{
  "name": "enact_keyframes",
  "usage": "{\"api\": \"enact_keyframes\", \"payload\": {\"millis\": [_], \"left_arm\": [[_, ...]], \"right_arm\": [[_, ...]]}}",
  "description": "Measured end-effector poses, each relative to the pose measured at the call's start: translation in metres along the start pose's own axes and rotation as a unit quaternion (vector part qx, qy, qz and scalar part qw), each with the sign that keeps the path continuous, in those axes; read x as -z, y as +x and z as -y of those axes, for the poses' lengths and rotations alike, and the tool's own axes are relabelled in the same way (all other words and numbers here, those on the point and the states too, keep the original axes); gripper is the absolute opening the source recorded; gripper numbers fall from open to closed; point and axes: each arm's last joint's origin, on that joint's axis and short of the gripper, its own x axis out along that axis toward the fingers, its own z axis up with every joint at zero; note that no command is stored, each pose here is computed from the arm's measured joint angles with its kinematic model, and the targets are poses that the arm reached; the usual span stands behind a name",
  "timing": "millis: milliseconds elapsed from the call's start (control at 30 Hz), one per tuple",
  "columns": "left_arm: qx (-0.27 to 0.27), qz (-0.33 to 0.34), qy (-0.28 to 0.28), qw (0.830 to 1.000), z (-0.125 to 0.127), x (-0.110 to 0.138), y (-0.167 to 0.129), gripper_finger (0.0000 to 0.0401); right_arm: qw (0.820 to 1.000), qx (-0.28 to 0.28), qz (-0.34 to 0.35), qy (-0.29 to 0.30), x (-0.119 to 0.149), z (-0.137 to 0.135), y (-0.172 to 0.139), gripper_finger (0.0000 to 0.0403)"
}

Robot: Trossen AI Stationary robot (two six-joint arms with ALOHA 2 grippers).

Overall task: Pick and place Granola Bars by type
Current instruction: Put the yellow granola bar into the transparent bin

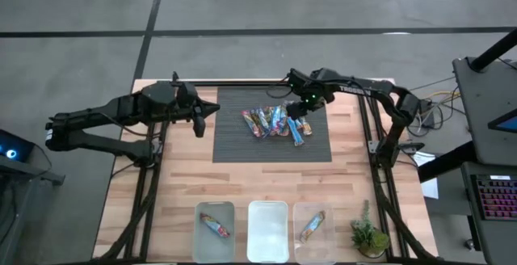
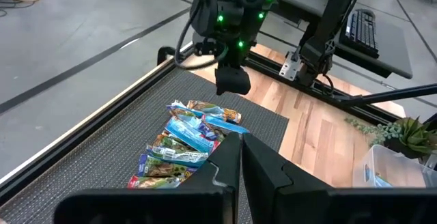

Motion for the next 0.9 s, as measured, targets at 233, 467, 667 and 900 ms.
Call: {"api": "enact_keyframes", "payload": {"millis": [233, 467, 667, 900], "left_arm": [[0.000, -0.001, 0.000, 1.000, 0.000, 0.000, 0.000, 0.0000], [0.000, -0.001, 0.000, 1.000, 0.000, 0.000, 0.000, 0.0000], [0.000, -0.001, 0.000, 1.000, 0.000, 0.000, 0.000, 0.0000], [0.000, -0.001, 0.000, 1.000, 0.000, 0.000, 0.000, 0.0000]], "right_arm": [[0.999, -0.033, 0.008, 0.009, 0.003, -0.002, 0.017, 0.0171], [0.999, -0.035, 0.009, 0.018, 0.007, 0.000, 0.030, 0.0171], [0.999, -0.035, 0.009, 0.020, 0.011, 0.002, 0.040, 0.0171], [0.999, -0.035, 0.010, 0.023, 0.017, 0.005, 0.051, 0.0171]]}}
